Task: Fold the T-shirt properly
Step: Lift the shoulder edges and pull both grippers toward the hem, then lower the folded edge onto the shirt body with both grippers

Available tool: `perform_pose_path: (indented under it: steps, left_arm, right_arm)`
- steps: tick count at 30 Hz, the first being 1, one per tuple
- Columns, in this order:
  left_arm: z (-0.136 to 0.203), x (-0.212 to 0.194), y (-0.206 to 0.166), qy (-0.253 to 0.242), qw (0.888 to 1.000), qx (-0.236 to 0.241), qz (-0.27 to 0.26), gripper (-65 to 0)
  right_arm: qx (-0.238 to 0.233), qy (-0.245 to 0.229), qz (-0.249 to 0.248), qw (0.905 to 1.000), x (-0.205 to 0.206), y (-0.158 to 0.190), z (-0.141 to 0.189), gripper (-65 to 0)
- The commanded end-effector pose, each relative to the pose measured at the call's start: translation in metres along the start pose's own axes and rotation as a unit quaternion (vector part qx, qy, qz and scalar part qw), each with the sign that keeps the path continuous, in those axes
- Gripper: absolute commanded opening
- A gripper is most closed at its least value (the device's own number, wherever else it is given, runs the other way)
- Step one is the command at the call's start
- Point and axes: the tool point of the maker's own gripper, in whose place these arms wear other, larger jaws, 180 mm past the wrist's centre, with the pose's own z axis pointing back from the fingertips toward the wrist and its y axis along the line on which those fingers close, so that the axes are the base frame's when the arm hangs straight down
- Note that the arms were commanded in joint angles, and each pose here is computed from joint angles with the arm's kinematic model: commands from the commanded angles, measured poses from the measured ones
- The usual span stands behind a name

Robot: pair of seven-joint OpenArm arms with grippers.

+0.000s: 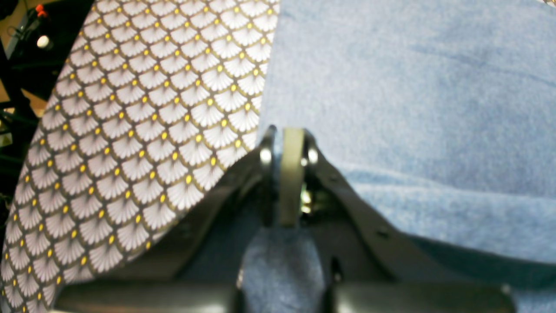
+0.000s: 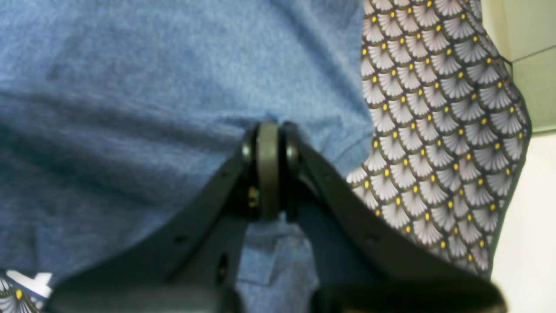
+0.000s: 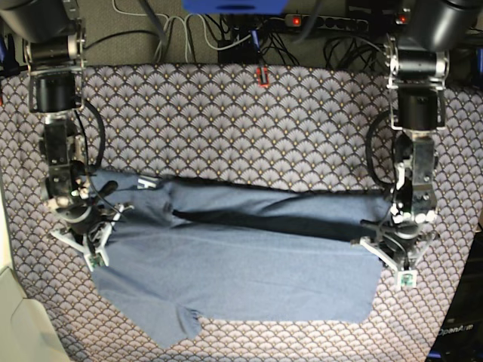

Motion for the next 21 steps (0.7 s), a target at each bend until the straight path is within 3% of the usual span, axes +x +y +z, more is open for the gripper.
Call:
perform_pose_path:
  steps: [1,10,17,21]
  left_arm:
    - [-0.001,0.030,0.009,-0.035,0.999,0.011,0.000,-64.6]
    - [-0.007,0.059,-0.014,-0.053,0.998,-0.011,-0.045,-64.6]
    - [-0.007,0.057,-0.016,-0.051,0.998,-0.013,-0.045,-64.6]
    - [-0.012,0.038,-0.009,-0.027,0.999,-0.006,-0.042,-64.6]
  right_arm:
    - [-0.019,-0.030,0.004,0.9993,0.023,-0.019,0.003,-65.0]
    - [-0.027,-0.027,0.022,0.9990,0.024,-0.016,0.001,-65.0]
    - [-0.026,-0.041,0.027,0.9985,0.030,-0.011,0.001,-65.0]
    - [-0.024,-0.032,0.024,0.9989,0.024,-0.010,-0.002,-65.0]
